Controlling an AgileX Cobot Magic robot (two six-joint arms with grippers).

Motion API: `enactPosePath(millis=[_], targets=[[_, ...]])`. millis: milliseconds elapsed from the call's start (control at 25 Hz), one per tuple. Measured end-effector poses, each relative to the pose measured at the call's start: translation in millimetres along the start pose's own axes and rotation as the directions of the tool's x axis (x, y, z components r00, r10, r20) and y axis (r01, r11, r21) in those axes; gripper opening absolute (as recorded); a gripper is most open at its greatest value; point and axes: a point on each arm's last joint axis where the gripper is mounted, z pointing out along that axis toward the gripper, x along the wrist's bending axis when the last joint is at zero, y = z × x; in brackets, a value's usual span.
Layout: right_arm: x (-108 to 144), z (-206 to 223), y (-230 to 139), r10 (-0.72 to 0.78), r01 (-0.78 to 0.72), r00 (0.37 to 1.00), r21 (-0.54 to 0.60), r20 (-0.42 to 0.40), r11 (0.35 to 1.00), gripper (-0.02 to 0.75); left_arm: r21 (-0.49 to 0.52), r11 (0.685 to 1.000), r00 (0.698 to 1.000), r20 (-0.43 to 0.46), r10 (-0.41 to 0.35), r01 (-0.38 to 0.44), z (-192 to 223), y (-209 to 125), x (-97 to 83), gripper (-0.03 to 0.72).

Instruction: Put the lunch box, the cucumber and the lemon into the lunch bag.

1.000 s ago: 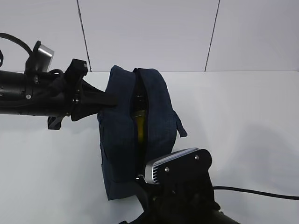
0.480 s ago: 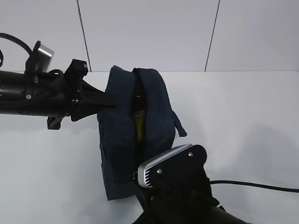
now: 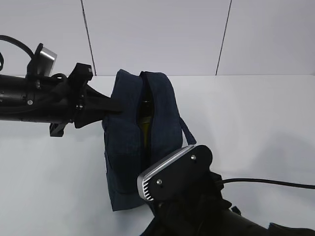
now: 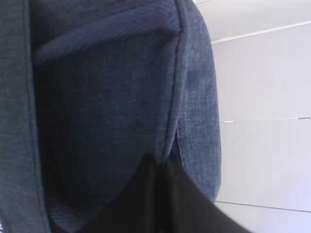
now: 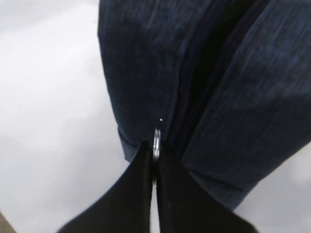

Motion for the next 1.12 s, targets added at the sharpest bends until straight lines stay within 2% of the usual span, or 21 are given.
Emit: enactPosePath(millis=[640, 1120], targets=[[-6, -12, 17, -0.151, 0.153, 0.988, -0.033, 0.040, 0.988, 0.008, 0.009, 1.000, 1.000, -0.007, 0.013, -0.013, 0, -1, 0.7, -0.006], [-2, -12, 38, -0.166, 0.169, 0.984, -0.056, 0.059, 0.984, 0.008, 0.019, 0.999, 0.999, -0.019, 0.030, -0.030, 0, -2, 1.8, -0.006]])
